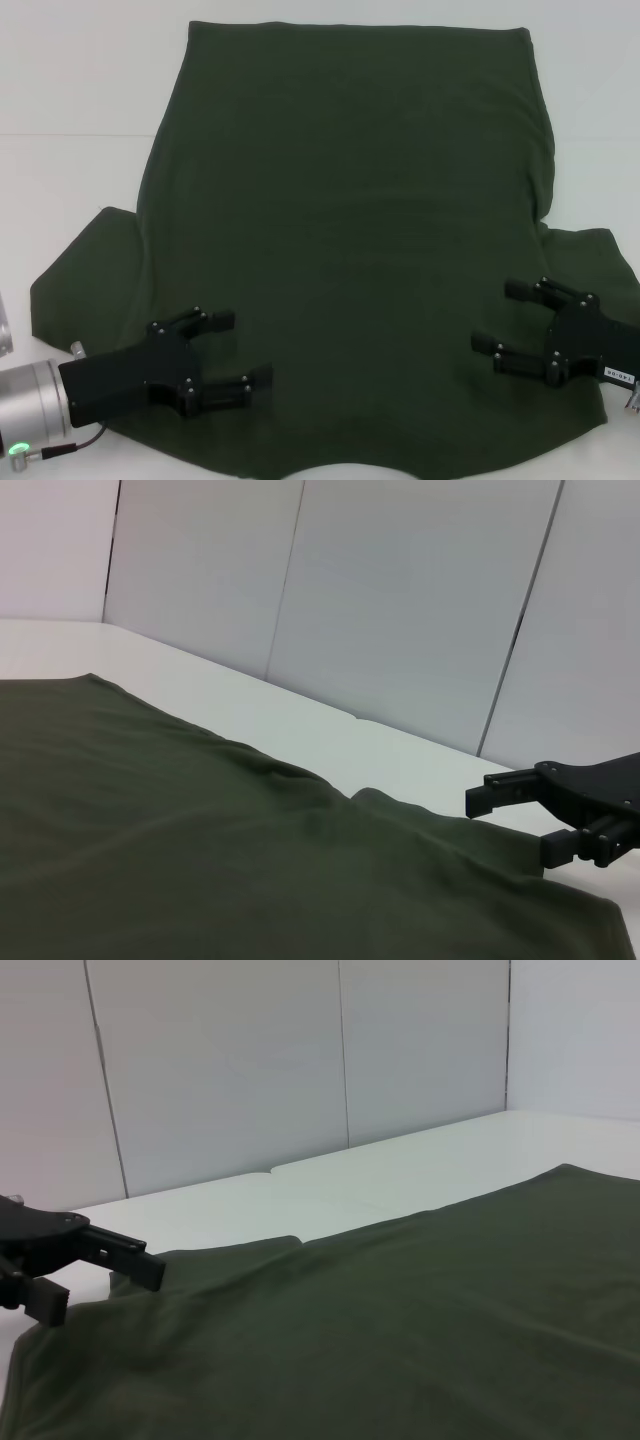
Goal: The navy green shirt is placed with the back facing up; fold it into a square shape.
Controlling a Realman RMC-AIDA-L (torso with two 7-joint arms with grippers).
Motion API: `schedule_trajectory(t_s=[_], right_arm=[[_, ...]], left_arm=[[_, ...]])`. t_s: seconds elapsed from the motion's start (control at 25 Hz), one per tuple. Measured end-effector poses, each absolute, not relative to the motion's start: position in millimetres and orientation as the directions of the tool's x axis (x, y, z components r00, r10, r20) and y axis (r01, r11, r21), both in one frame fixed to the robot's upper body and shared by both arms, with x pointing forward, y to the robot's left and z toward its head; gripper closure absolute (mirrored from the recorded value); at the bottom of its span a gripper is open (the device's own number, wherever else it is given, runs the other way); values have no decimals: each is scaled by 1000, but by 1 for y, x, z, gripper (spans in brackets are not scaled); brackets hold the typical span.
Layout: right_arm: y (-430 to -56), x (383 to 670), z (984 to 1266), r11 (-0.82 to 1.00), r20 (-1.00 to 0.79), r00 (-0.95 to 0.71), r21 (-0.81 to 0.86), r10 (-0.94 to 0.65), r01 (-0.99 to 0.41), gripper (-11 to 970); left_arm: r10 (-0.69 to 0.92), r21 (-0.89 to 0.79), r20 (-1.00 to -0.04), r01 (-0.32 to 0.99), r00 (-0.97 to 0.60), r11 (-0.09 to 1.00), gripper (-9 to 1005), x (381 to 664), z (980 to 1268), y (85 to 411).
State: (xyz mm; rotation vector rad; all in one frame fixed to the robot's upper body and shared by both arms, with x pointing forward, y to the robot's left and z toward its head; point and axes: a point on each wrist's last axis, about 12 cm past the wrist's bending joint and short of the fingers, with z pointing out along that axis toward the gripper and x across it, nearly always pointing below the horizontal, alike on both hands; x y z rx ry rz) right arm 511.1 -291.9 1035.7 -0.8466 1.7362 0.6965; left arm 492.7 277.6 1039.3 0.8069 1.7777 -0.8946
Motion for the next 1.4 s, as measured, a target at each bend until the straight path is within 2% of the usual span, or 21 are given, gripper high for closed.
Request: schedule_trajectory(t_s=[0.56, 0.72, 0.84, 1.04, 1.28, 1.4], right_arm=[[-291, 512, 1036, 580, -954, -213, 54, -210, -813, 44], [-291, 512, 1036, 580, -954, -213, 55, -209, -813, 44], [-291, 512, 1036, 580, -954, -216, 59, -206, -812, 44], [-292, 512, 1037, 580, -954, -218, 60, -207, -813, 44], [-290, 514, 1037, 574, -953, -215, 57, -211, -817, 44], [-290, 514, 1038, 571, -954, -214, 58, -210, -819, 44]], left_arm=[[123, -225, -934, 820, -335, 527, 50, 496, 1040, 277], [55, -304, -916, 778, -397, 550, 52, 497, 1043, 283], [-64, -465, -846, 673, -530, 575, 53, 504, 1050, 296], [-220, -688, -645, 430, -732, 585, 55, 521, 1068, 326], [-335, -744, -447, 137, -829, 654, 58, 539, 1095, 362], [-375, -712, -394, 20, -839, 702, 63, 549, 1105, 377]])
